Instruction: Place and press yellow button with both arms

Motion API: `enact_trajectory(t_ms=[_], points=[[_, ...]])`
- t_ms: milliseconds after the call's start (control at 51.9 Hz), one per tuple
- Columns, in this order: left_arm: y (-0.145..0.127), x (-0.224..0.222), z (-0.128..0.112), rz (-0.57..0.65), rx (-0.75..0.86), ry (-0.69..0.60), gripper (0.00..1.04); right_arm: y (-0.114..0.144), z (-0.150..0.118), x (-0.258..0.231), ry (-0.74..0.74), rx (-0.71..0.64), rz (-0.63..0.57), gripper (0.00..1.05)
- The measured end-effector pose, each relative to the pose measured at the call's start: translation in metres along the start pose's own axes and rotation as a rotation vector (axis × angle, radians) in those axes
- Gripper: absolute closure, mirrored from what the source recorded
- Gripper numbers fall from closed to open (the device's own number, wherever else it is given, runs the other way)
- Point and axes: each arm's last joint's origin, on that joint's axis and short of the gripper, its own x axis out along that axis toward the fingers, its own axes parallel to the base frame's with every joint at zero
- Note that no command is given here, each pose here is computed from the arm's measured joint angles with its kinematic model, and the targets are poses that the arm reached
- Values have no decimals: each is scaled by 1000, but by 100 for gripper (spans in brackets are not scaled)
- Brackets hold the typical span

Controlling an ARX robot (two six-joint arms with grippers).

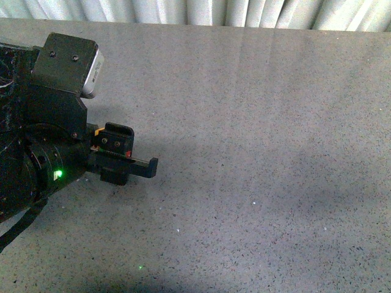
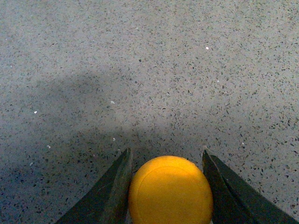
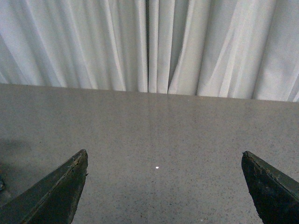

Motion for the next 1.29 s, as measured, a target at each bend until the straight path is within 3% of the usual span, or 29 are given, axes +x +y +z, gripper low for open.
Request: enact_trajectory(t_ms=[385,501,674,886,1021,1079,1136,1291], points=[[1,-8,3,-4,-11,-13,7,0,0,0,0,0,0,9],[7,-16,12,-3,-28,-40,10,0,0,0,0,0,0,9],[42,-47,49,-9,-124,-137,9,0,0,0,0,0,0,9],[81,-87,68,-12,-208,-242,9,0,0,0,0,0,0,9],[94,-112,51,229,-155,-514,33,0,0,0,11,2,5,9],[95,-124,45,246,-137,-556,47,-2,2,3,358,73,74,9],[93,-131,38,237,-124,-563,60,-5,10,15,552,100,62,9],[100,-145,19,250,-121,-547,94,7,30,72,529,-2,169,9]])
